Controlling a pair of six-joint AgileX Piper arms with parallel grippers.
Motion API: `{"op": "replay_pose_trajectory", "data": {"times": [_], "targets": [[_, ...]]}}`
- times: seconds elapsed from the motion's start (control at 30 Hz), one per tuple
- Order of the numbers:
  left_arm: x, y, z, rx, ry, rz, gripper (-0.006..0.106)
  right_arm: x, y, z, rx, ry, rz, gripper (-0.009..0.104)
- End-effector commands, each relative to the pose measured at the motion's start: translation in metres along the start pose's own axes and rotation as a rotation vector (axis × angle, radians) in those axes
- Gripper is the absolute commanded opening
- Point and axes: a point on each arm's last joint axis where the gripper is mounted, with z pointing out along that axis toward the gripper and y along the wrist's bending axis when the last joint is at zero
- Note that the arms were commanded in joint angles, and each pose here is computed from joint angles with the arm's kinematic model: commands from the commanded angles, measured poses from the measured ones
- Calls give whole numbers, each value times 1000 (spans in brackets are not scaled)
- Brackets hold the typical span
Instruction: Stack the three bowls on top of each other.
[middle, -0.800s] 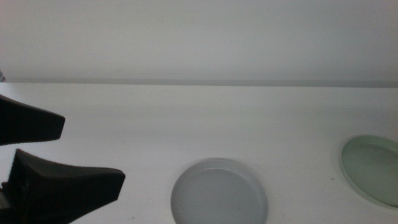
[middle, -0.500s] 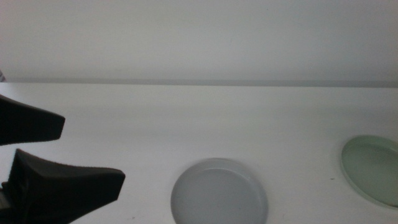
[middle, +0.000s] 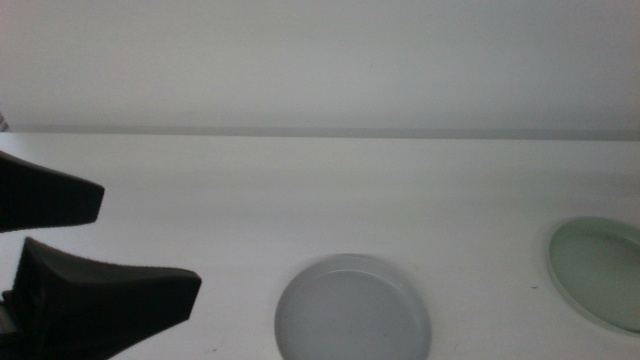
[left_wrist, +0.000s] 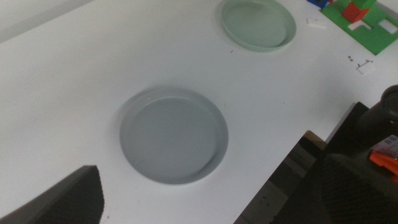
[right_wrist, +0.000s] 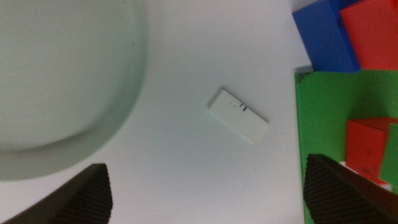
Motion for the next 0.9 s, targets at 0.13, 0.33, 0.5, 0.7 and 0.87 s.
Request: {"op": "replay_pose_trajectory", "data": {"times": [0.13, 0.33, 0.5, 0.7, 0.87], "targets": [[0, 0, 0, 1, -14, 1, 94, -14, -4, 33, -73, 28, 28, 82], [0, 0, 0, 1, -14, -1, 94, -30, -7, 52, -87, 9, 45, 76], [0, 0, 0, 1, -14, 1, 94, -40, -8, 66, -98, -25, 86, 72], [0, 0, 0, 1, -14, 1, 94, -44, -5, 86, -126, -24, 116, 72], [0, 0, 0, 1, -14, -1, 94, -47, -5, 100, -127, -28, 127, 66]]}}
